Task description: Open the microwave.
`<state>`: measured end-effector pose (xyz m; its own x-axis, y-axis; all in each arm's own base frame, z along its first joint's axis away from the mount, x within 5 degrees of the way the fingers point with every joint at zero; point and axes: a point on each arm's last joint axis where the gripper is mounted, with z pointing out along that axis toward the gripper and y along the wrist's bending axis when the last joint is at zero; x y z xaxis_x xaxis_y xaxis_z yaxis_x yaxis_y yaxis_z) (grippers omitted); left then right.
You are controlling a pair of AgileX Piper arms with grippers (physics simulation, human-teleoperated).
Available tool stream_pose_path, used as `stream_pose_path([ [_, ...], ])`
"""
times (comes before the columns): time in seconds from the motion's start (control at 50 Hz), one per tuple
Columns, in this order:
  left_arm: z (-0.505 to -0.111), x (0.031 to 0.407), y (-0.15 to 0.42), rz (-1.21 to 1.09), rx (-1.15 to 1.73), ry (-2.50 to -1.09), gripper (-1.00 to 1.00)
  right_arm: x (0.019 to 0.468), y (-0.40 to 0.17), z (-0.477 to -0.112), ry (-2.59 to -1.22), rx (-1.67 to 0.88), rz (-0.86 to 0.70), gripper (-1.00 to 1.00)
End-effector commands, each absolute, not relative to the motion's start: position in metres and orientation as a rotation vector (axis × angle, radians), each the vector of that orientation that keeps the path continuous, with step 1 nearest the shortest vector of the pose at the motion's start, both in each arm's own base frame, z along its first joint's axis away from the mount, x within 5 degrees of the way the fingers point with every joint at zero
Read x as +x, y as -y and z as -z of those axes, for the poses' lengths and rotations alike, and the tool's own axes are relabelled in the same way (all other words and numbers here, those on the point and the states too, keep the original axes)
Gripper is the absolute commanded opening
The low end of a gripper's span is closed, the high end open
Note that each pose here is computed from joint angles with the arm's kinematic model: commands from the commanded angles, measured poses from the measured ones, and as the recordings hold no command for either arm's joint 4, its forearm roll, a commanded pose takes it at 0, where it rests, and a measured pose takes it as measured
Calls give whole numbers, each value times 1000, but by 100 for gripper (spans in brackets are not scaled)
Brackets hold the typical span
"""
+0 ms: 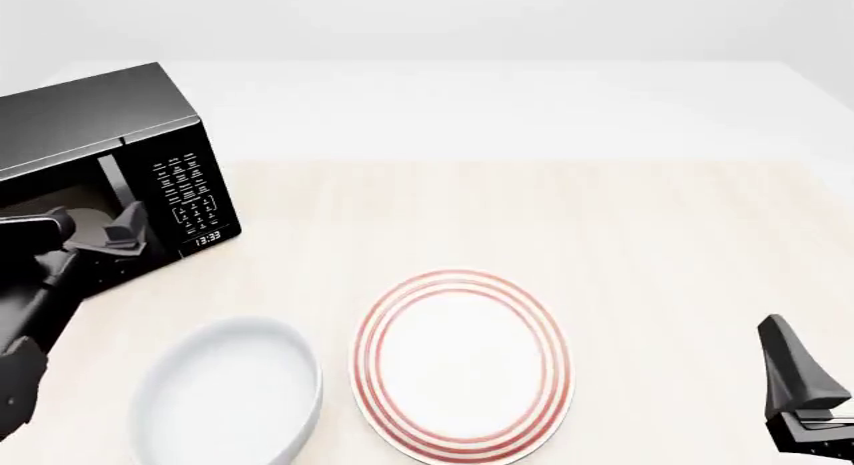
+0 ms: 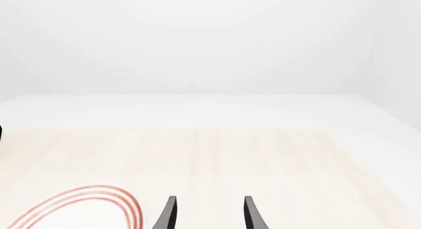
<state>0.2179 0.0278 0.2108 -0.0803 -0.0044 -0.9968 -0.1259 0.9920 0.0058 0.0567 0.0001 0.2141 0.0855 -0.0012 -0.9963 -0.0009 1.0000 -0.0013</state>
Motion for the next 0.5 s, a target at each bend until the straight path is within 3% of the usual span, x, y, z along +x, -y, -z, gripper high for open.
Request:
stream_pose_path([
  [0.02, -204, 232, -29, -97, -100, -1664, 100, 57, 0, -214, -1485, -2, 1, 100],
  [0.5, -190, 251, -35, -107, -116, -1690, 100, 57, 0, -214, -1485, -2, 0, 100],
])
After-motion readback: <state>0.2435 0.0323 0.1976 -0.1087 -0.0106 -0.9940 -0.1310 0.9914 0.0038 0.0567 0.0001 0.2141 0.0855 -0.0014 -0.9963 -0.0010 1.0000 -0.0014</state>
